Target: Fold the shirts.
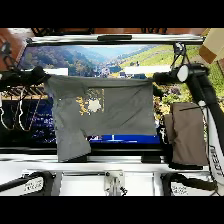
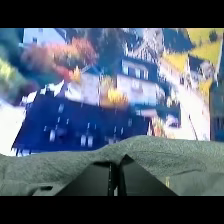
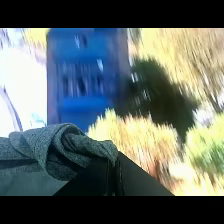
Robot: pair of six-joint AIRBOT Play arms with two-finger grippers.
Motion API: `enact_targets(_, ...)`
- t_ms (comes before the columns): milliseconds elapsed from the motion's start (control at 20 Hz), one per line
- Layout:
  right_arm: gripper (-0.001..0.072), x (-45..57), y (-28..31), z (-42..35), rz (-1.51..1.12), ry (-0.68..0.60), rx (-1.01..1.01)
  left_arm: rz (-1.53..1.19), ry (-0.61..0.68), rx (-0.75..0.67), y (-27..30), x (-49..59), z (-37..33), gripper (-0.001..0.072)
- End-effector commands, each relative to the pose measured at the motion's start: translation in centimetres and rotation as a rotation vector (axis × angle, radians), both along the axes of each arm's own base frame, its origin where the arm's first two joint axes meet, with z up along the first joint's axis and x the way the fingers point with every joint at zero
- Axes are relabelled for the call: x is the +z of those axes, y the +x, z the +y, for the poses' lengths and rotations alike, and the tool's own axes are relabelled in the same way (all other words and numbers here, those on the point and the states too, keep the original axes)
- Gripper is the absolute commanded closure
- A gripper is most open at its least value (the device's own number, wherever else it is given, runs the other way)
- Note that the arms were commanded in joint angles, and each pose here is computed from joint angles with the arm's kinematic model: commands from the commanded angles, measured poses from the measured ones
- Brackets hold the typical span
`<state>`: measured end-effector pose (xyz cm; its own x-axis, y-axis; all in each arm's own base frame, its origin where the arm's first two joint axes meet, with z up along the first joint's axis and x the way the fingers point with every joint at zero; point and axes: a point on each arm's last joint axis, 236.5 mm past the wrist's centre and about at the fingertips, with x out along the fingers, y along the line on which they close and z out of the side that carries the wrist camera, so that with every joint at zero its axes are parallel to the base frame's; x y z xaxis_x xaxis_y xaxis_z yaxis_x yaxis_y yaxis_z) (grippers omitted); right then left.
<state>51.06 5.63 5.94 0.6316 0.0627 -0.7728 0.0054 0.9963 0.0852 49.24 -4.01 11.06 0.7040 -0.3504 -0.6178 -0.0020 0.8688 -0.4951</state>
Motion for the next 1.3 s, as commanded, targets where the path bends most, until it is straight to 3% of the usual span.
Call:
enact_targets(0,0.0648,0.1,6.1,1.2,-0.229,0.096,-0.040,-0.027,-0.068,0.109,6.1,-5.1,1.4,0.0676)
enact_targets(150,0.0647,-4.1,5.5,2.5,-0.105,0.199,-0.086,0.030,-0.088,0.094,6.9,-8.3,0.0,0.0675)
enact_targets(250,0.0572,-6.2,4.4,3.7,-0.013,0.270,-0.108,0.082,-0.102,0.045,6.1,-9.7,-2.0,0.0628)
enact_targets(300,0.0360,-6.1,3.9,4.0,0.010,0.288,-0.109,0.108,-0.110,0.015,5.4,-9.8,-2.7,0.0462)
enact_targets(350,0.0180,-5.6,3.1,4.1,0.031,0.281,-0.092,0.140,-0.123,-0.026,4.5,-9.3,-3.1,0.0240)
enact_targets(400,0.0172,-4.7,1.9,3.7,0.053,0.235,-0.050,0.173,-0.138,-0.068,3.6,-8.4,-3.0,0.0189)
enact_targets(500,0.0173,-2.5,-1.9,1.4,0.136,0.120,0.016,0.271,-0.172,-0.160,0.6,-6.2,-1.5,0.0201)
enact_targets(600,0.0173,-1.4,-7.2,-1.6,0.288,0.040,0.056,0.498,-0.137,-0.146,-4.6,-6.8,2.4,0.0376)
enact_targets(650,0.0173,-1.3,-9.9,-2.6,0.379,0.037,0.081,0.621,-0.068,-0.145,-8.0,-7.9,4.4,0.0376)
enact_targets(700,0.0173,-1.4,-12.5,-3.1,0.462,0.053,0.106,0.726,0.004,-0.154,-11.2,-9.0,5.9,0.0361)
enact_targets(800,0.0173,-1.8,-16.4,-3.2,0.562,0.124,0.129,0.841,0.066,-0.146,-16.1,-11.2,6.8,0.0085)
enact_targets(1050,0.0173,-3.6,-20.3,-0.9,0.605,0.254,0.141,0.903,-0.016,-0.122,-22.4,-18.3,4.6,0.0107)
enact_targets(1250,0.0173,-3.9,-20.2,-0.6,0.599,0.271,0.142,0.860,-0.145,-0.108,-22.5,-21.7,1.6,0.0109)
